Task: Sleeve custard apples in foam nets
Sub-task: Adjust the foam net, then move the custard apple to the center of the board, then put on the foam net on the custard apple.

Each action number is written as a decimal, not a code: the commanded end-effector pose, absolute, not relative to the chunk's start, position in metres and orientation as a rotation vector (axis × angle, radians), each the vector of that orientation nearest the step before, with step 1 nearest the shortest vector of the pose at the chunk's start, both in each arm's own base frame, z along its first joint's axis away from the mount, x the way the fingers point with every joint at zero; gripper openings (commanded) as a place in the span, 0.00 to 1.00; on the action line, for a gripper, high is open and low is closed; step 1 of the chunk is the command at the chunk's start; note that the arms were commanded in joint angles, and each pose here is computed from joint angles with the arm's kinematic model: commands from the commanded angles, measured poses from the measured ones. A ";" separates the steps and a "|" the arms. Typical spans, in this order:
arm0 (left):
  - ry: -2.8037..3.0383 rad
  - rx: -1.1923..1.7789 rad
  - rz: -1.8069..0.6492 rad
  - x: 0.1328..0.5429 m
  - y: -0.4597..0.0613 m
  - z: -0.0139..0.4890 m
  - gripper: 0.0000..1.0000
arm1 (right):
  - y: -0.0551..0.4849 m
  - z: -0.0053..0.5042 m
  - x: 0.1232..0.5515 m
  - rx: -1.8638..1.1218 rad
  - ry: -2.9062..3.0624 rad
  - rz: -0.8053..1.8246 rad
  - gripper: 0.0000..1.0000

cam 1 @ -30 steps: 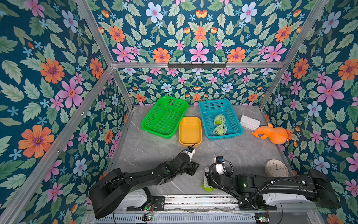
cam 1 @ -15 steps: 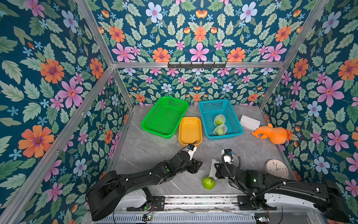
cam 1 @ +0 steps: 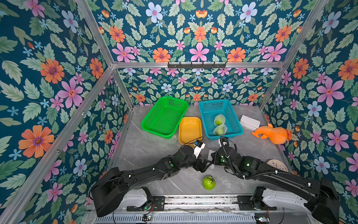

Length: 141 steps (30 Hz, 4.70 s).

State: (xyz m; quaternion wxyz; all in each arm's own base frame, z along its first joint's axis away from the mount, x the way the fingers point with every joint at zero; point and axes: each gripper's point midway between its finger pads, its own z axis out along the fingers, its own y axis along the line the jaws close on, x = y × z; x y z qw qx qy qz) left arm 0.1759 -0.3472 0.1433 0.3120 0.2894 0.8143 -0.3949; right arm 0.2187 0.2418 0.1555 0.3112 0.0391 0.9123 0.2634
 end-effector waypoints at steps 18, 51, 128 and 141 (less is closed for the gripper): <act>2.153 0.787 -1.089 0.175 -0.359 0.136 0.00 | 0.251 0.154 0.216 0.082 2.399 0.779 0.11; 2.120 0.104 -0.619 0.266 -0.214 0.152 0.00 | 0.256 0.058 0.096 -0.320 2.901 0.430 0.96; 1.765 0.865 -0.586 0.210 -0.288 0.187 0.00 | 0.296 0.240 0.255 -0.274 2.526 0.993 0.32; 1.760 0.873 -0.550 0.210 -0.288 0.186 0.00 | 0.297 0.221 0.255 -0.260 2.595 0.996 0.22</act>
